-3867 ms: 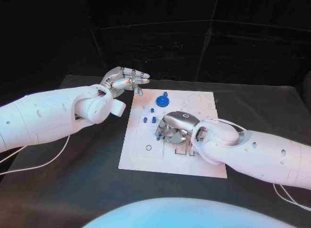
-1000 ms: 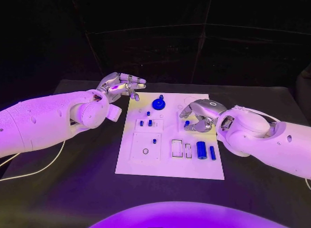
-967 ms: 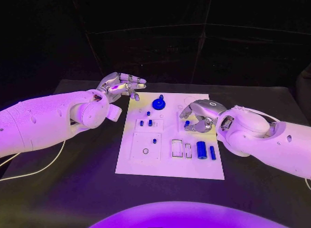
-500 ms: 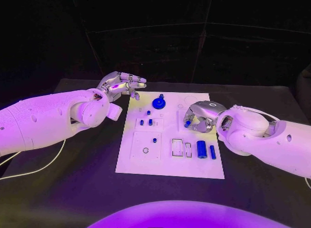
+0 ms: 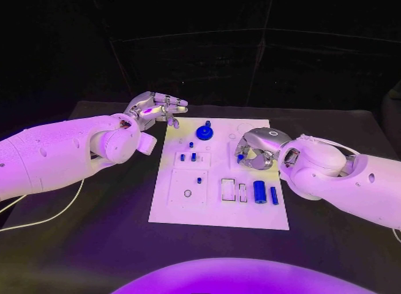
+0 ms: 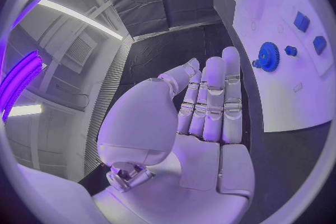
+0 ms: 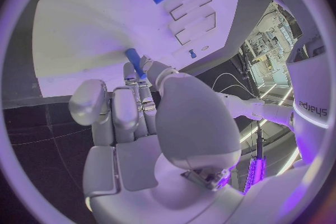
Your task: Assemble the parts on the task board
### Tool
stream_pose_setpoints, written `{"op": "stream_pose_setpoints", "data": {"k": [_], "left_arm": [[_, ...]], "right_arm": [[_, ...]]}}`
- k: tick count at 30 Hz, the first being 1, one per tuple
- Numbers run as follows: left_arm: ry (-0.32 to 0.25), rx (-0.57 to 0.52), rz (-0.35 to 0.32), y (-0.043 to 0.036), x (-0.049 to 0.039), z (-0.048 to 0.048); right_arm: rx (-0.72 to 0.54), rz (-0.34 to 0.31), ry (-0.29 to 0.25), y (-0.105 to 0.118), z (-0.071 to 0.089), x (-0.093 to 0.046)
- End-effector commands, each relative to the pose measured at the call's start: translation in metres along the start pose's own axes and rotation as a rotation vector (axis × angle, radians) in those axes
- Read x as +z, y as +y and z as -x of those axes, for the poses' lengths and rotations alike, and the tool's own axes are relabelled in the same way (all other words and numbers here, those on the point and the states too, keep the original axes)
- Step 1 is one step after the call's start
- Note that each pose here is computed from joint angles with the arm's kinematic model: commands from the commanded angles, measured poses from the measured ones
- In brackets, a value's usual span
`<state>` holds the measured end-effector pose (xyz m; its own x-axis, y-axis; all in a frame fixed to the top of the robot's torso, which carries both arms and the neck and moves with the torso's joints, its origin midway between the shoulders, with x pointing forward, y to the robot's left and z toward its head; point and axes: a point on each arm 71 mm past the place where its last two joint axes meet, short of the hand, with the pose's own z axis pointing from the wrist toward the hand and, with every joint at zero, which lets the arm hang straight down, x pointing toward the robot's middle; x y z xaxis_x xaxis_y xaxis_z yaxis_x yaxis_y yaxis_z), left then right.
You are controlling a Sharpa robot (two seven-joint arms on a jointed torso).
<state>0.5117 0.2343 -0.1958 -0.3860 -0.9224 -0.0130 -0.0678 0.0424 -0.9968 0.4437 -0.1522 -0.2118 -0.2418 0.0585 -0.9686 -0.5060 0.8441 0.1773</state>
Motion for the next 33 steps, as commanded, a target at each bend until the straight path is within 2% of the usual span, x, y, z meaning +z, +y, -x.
{"op": "stream_pose_setpoints", "data": {"k": [1, 9, 15, 19, 24, 29, 33], "left_arm": [[0.004, -0.004, -0.004, -0.0011, 0.0005, -0.0005], [0.004, -0.005, -0.001, -0.0009, 0.0004, -0.0001], [0.002, -0.004, 0.001, -0.0006, 0.0002, 0.0012], [0.001, -0.004, 0.002, -0.0004, 0.0003, 0.0016], [0.002, -0.004, 0.002, -0.0003, 0.0005, 0.0016], [0.003, -0.004, 0.001, -0.0004, 0.0008, 0.0011], [0.003, -0.004, 0.0, -0.0004, 0.0013, 0.0008]], "right_arm": [[0.009, 0.014, -0.031, 0.002, 0.003, 0.0], [0.019, 0.011, -0.04, 0.0, 0.004, -0.003], [0.065, 0.046, -0.076, 0.008, 0.01, -0.012], [0.126, 0.103, -0.096, 0.022, 0.016, -0.02], [0.172, 0.163, -0.103, 0.039, 0.019, -0.022], [0.206, 0.225, -0.094, 0.059, 0.019, -0.019], [0.221, 0.275, -0.082, 0.076, 0.015, -0.01]]}}
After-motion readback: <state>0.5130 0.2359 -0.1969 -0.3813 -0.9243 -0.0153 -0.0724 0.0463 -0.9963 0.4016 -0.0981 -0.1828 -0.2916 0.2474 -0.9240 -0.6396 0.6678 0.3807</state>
